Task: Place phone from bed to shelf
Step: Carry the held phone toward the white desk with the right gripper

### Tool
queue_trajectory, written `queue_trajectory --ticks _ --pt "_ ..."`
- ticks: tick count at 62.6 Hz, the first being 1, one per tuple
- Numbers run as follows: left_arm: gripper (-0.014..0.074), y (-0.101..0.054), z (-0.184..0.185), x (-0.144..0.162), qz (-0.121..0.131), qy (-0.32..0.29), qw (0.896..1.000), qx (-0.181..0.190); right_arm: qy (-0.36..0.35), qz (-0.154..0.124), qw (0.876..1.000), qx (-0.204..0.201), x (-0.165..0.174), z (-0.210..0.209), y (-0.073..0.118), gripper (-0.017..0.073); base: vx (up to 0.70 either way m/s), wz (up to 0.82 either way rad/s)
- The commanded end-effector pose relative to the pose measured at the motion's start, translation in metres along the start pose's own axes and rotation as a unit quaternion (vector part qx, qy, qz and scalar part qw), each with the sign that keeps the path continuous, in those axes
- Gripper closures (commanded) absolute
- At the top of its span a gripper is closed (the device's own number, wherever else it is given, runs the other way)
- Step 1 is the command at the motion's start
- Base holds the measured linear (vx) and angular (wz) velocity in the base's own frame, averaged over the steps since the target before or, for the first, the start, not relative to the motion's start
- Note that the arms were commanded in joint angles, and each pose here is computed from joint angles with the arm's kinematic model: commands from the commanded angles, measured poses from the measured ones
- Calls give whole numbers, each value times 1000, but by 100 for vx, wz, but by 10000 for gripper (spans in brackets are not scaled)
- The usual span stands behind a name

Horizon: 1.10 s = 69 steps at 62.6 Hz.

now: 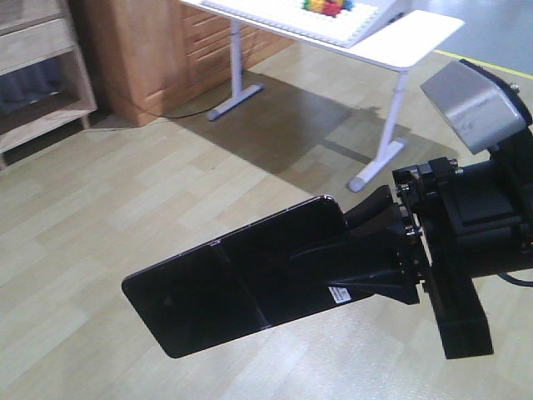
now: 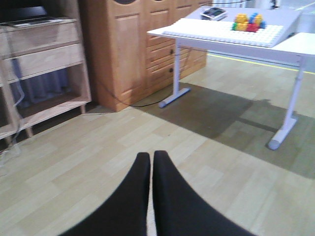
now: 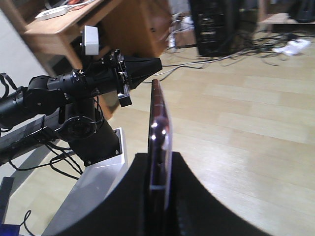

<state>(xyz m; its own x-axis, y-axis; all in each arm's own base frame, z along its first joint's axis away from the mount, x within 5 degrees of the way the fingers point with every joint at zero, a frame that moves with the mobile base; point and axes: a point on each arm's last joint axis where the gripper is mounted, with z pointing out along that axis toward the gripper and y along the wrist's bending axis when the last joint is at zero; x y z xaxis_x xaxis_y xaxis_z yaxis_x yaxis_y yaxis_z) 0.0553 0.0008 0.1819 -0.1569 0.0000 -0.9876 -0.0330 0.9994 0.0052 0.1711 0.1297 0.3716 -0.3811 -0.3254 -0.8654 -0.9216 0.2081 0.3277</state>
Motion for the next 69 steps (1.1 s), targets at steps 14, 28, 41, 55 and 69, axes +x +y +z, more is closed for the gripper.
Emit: queue_trajectory --ticks 14,28,41,55,69 --pt "593 1 -1 -6 -5 -39 999 -5 -37 -8 998 -44 -13 -6 16 561 16 -46" --pt "593 1 -1 -6 -5 -39 999 -5 -37 -8 998 -44 -13 -6 16 561 17 -48" --pt "593 1 -1 -6 -5 -39 999 -5 -37 -8 998 -44 -13 -6 16 561 17 -43" --pt "593 1 -1 -6 -5 -39 999 -5 -37 -8 998 -44 -13 -6 16 561 17 -36" --pt "593 1 -1 -6 -5 -39 999 -5 -37 -8 998 -44 -13 -6 16 561 16 -31"
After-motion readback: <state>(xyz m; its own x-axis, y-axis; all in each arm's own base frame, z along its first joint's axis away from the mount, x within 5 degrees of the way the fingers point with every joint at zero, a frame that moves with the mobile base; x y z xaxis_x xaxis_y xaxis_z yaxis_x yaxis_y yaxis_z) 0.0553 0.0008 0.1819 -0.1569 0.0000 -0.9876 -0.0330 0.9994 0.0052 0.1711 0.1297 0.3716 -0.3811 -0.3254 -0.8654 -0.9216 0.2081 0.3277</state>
